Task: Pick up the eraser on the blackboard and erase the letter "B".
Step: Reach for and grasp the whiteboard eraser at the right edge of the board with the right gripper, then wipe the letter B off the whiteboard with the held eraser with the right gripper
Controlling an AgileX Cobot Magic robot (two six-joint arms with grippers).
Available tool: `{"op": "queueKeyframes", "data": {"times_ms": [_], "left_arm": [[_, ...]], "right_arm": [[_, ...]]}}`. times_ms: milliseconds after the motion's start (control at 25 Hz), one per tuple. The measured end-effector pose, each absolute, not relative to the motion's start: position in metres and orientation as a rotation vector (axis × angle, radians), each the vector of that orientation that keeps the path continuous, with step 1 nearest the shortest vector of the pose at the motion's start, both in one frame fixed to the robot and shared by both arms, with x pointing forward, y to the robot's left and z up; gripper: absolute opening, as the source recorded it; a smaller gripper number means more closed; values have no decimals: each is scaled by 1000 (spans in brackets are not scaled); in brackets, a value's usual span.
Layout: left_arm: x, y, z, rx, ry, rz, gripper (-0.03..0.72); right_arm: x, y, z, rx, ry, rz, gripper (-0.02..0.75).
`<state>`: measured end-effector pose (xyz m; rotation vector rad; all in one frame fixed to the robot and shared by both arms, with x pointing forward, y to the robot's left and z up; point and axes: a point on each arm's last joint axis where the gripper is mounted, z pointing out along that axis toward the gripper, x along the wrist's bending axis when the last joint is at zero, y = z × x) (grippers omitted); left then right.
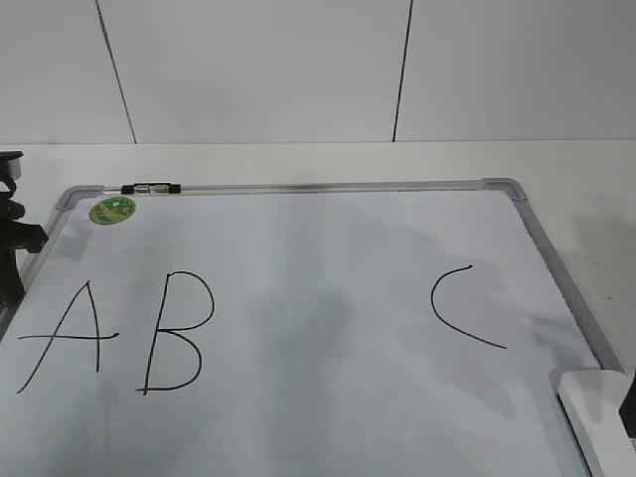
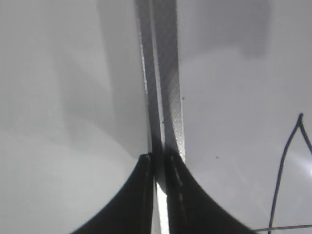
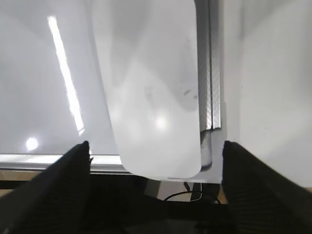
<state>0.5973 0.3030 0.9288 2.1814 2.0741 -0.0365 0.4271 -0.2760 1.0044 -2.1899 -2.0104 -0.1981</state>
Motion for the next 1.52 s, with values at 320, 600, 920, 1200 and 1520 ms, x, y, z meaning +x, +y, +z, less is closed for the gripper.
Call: {"op": "queueKeyframes", "data": {"times_ms": [320,600,920,1200,1520], "left_arm": [[597,303,929,2181,2074,-37,22],[597,303,929,2179,2074,-38,22],[597,303,929,2179,2074,-38,22],[597,303,929,2179,2074,-38,22],[597,303,929,2179,2074,-38,22]], "right_arm": [[441,-258,984,-2112,-2104,-22,669],[453,-257,975,-2155,-2103,-52,669],[461,-256,959,-2150,-2085,-11,669],[465,-255,950,-2141,-2062,29,669],[465,-255,948,-2137,-2056,42,654]]}}
